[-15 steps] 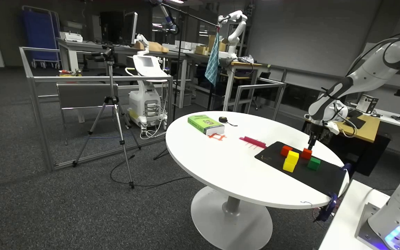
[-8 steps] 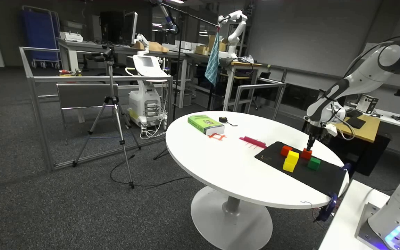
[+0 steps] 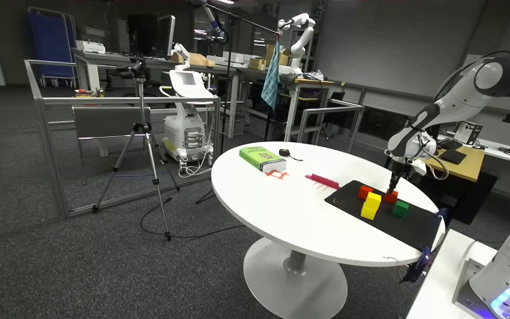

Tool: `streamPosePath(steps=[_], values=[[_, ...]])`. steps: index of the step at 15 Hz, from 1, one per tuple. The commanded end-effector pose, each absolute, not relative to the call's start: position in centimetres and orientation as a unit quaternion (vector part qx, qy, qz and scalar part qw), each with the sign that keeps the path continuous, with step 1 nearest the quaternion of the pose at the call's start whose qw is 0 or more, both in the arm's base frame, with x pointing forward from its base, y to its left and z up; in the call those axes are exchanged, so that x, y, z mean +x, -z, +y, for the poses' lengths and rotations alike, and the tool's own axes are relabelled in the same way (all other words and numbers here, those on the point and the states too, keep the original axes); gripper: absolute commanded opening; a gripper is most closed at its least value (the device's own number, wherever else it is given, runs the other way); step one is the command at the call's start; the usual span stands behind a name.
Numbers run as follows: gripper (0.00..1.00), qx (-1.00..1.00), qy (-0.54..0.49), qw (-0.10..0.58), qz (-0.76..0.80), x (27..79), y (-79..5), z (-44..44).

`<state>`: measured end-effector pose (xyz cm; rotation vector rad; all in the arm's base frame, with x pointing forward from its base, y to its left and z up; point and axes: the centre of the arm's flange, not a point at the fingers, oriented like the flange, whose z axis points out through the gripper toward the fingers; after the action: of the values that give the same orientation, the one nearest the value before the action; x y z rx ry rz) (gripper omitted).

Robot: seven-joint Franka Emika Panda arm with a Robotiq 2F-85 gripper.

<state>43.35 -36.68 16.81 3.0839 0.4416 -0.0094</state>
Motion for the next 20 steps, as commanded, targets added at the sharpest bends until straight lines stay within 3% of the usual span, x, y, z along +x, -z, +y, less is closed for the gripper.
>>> streamPosePath(steps=[1, 3, 4, 5, 11, 20], values=[[1.00, 0.991, -0.007, 0.026, 0.132, 44.0, -16.2, -37.6], [1.00, 0.991, -0.004, 0.025, 0.132, 44.2, -16.0, -37.5], [0.90, 0.991, -0.003, 0.025, 0.132, 44.3, -15.9, -37.5], [0.74, 0.991, -0.002, 0.025, 0.132, 44.3, -15.9, -37.5], [0.30, 0.990, 0.001, 0.025, 0.136, 44.3, -16.2, -36.8], [0.30, 0.990, -0.049, 0.036, 0.129, 45.6, -23.1, -32.1]])
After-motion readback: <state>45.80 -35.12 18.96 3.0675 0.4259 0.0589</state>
